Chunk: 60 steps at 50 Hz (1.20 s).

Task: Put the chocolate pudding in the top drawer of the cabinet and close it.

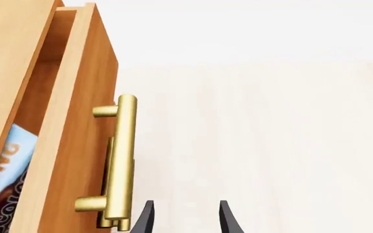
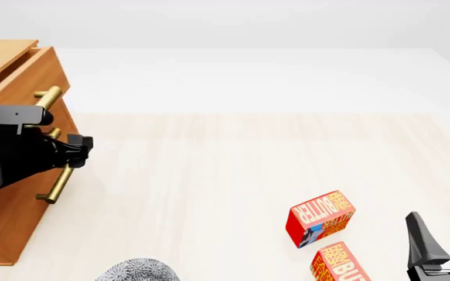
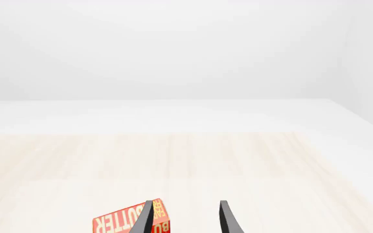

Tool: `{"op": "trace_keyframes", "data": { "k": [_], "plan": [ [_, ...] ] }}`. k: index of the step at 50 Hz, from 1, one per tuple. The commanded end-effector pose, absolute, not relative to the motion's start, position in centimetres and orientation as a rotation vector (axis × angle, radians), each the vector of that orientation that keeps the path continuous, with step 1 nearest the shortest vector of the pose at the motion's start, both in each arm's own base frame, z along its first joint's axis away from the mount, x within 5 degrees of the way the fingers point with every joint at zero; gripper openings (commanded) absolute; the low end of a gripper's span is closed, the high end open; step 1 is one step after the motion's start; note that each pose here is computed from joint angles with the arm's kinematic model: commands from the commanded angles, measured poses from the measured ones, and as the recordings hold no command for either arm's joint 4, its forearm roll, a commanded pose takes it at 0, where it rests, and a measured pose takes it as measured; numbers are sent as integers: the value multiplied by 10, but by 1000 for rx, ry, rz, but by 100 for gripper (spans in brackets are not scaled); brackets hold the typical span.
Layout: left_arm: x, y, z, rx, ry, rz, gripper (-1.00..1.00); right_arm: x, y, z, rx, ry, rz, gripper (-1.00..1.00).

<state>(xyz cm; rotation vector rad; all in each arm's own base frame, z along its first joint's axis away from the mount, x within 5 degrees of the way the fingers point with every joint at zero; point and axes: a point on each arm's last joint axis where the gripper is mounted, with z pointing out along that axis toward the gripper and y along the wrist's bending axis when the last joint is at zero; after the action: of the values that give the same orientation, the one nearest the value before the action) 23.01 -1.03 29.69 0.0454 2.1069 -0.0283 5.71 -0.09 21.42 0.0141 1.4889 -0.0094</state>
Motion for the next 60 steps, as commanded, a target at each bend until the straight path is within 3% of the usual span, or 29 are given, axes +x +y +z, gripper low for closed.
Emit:
{"op": "trace_keyframes", "data": {
  "k": [1, 49, 60],
  "plan": [
    [234, 0, 289, -10, 2119, -3, 100, 57, -1, 214, 14, 1489, -9, 100],
    [255, 89, 265, -419, 2113, 164, 100, 57, -1, 214, 14, 1489, -9, 100],
    [239, 92, 285, -472, 2069, 170, 100, 57, -1, 214, 14, 1489, -9, 100]
  ]
}}
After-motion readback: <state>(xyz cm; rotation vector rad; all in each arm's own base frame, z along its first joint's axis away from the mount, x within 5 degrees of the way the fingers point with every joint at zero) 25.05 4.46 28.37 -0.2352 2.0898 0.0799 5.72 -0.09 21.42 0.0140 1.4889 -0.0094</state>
